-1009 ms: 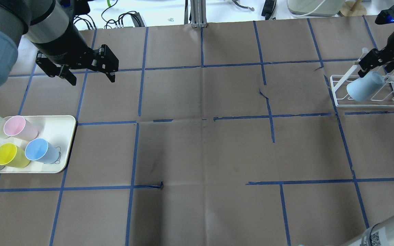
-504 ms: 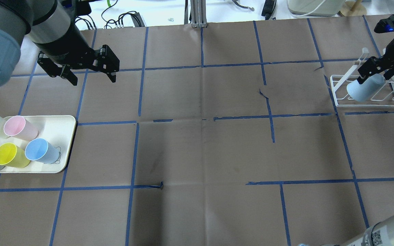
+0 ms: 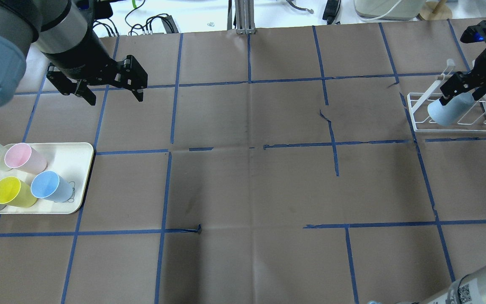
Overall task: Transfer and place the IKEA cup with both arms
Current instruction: 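Lower the right gripper and close it on the light blue cup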
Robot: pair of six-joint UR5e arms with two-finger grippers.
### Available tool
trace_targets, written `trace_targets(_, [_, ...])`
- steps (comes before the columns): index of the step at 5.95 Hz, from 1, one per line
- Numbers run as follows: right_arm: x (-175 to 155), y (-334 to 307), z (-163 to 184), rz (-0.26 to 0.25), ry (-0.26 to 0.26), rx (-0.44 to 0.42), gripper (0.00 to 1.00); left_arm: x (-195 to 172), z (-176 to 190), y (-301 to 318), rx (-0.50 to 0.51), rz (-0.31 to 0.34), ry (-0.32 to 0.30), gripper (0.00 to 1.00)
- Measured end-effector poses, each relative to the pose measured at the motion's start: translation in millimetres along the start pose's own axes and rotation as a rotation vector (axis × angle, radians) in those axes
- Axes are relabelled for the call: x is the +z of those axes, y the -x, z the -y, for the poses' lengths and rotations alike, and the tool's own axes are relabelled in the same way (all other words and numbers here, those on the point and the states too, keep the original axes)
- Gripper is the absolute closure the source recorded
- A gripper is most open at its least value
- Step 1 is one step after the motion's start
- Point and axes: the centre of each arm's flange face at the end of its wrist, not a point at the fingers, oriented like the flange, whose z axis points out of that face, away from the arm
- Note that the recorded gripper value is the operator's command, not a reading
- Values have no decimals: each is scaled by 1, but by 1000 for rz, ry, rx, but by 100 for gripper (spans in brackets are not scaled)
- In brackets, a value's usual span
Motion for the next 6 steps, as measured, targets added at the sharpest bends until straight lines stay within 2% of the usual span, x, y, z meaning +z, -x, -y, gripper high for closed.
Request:
trace_targets(3, [8,1,-2,11,11,1,0,1,0,-1,1,0,2,0])
trace_targets(6, [5,0,3,2,-30,-1,2,2,1,-1,0,-1,4,1])
